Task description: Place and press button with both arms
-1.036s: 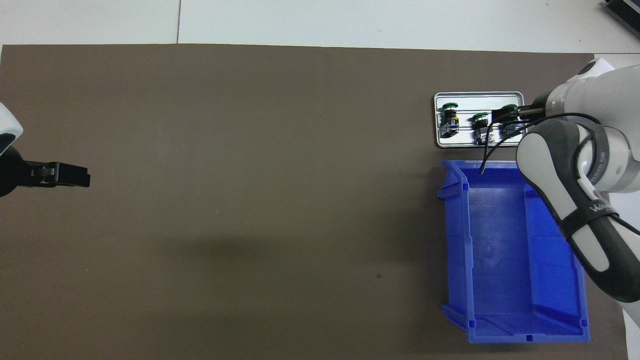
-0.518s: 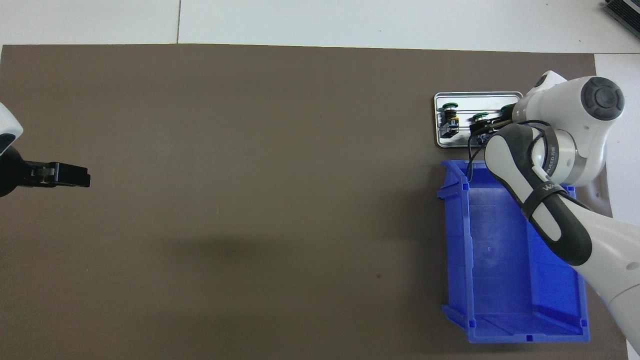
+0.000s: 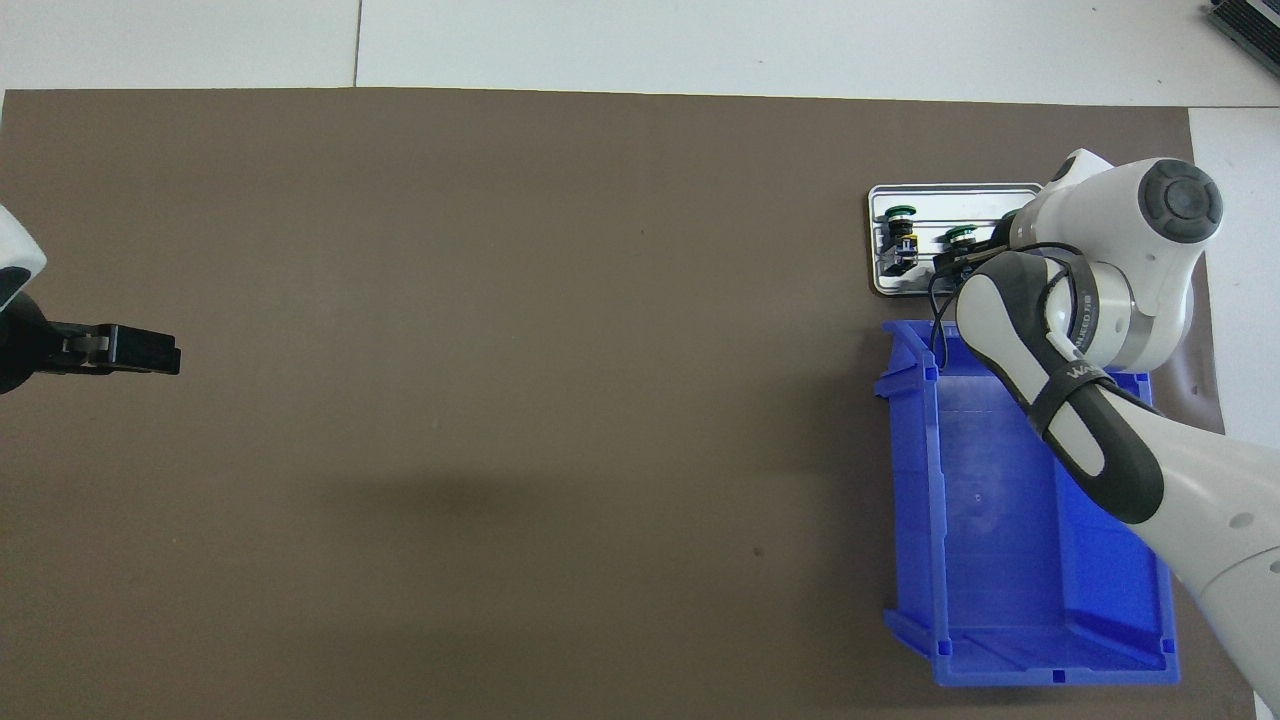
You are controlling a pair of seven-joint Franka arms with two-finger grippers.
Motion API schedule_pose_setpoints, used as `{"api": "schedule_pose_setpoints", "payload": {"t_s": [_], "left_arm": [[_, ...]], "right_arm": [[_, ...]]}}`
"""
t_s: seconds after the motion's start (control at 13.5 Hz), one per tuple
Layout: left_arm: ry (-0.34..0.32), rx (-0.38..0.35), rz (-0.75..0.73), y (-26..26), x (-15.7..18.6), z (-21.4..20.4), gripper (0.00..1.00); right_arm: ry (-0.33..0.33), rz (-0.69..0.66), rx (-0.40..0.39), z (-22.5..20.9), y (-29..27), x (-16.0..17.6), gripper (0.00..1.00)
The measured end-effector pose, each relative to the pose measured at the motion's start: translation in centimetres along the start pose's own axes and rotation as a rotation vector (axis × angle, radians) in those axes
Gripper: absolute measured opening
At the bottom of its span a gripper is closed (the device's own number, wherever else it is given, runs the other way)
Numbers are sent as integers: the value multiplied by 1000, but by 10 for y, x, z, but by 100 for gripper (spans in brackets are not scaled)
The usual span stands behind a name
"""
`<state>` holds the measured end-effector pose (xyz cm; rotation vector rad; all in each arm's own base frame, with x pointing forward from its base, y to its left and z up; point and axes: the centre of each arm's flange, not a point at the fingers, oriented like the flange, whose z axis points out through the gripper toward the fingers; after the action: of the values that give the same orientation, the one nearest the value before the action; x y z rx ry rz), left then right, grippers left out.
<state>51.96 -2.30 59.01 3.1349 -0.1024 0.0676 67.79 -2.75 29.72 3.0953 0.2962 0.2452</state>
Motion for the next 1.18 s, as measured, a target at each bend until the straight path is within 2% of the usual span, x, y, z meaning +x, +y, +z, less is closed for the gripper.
{"api": "schedule_pose_setpoints", "payload": {"t_s": [0.15,0.22,0.3,0.52,0.67,0.89,1.04,1.18], "left_arm": [[0,0,0,0,0,0,100],[0,0,0,0,0,0,100],[0,0,0,0,0,0,100],[0,0,0,0,0,0,100],[0,0,0,0,0,0,100],[0,0,0,0,0,0,100],[0,0,0,0,0,0,100],[0,0,0,0,0,0,100]], "right_arm": [[-1,21,18,6,0,-1,59],[0,23,19,7,0,-1,45],[4,25,18,5,1,0,42],[34,36,14,-14,6,14,42],[36,100,21,-42,5,32,42],[8,282,22,-100,2,55,42],[-28,459,7,-139,-14,64,42],[-35,662,-6,-169,-35,69,42]]}}
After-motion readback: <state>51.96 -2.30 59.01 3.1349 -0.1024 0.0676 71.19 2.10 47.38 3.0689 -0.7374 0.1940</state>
